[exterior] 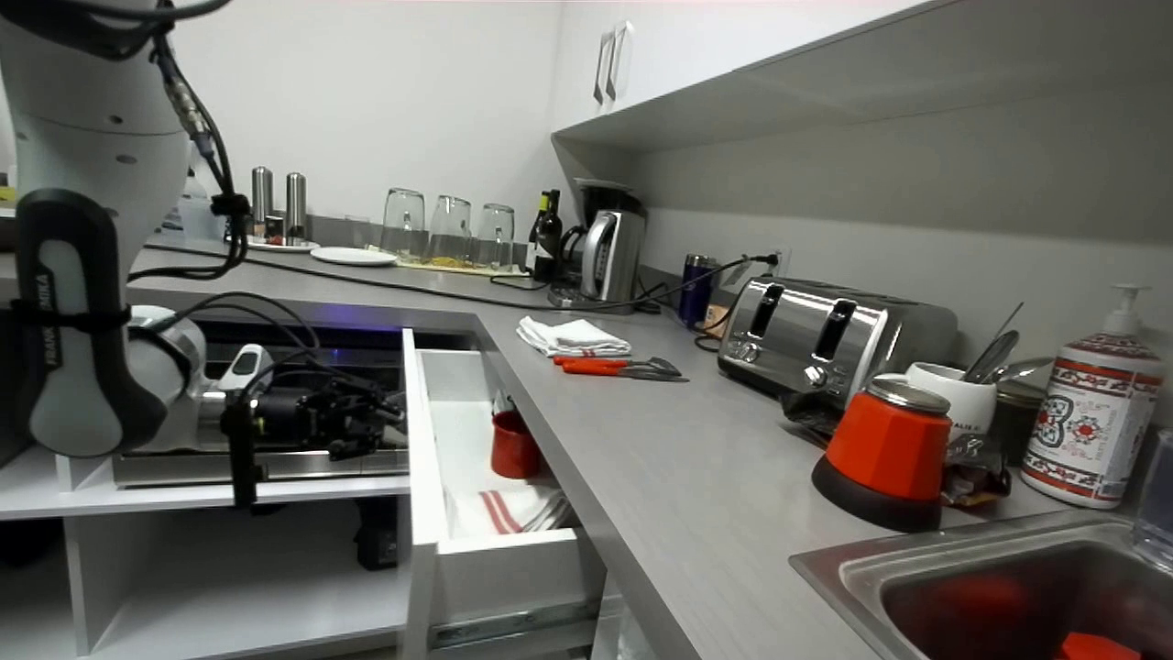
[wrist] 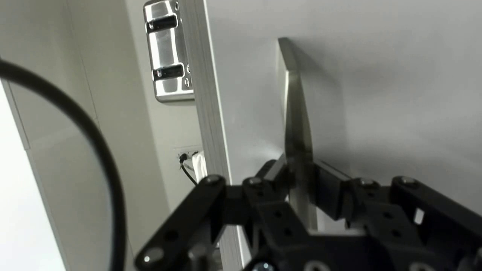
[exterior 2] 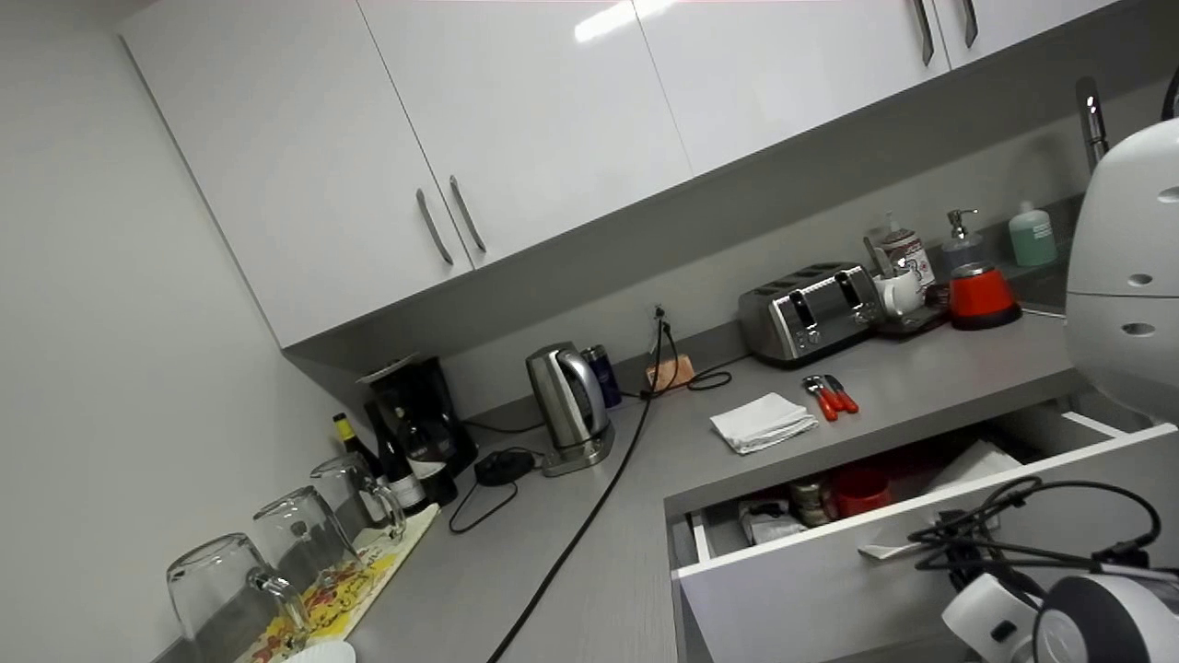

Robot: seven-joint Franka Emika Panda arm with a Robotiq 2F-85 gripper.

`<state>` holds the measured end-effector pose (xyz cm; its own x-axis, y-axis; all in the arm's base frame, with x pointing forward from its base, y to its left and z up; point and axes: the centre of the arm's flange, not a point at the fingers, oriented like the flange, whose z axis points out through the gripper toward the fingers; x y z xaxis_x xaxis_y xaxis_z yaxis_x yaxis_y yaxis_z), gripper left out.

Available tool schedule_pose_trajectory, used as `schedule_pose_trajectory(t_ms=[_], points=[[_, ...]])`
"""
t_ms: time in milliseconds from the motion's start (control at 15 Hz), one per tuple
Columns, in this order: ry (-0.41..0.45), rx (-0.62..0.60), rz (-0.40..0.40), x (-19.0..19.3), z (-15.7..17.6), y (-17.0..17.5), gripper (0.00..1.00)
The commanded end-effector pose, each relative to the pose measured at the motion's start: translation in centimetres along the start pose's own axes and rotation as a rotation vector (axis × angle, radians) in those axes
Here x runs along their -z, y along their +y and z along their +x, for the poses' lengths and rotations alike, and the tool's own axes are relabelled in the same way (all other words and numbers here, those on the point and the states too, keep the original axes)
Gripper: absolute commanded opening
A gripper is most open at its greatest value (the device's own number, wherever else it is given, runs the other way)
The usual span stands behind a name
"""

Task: Open the topmost drawer, remove a red mug from it, put the mug on the counter, and then close the drawer

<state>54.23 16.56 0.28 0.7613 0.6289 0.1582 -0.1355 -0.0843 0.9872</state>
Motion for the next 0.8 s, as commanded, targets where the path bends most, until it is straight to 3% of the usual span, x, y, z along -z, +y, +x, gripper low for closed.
schedule_pose_trajectory(t_ms=[0,333,533,600,733], points=[[0.025,-0.018,0.028,4.8,0.8,2.8,0.03],[-0.07,-0.033,0.127,5.5,3.4,4.8,0.03],[-0.047,-0.013,0.194,5.5,3.2,6.3,0.03],[-0.026,-0.004,0.213,5.9,2.7,6.9,0.35],[0.015,0.019,0.259,6.6,1.7,7.6,0.43]])
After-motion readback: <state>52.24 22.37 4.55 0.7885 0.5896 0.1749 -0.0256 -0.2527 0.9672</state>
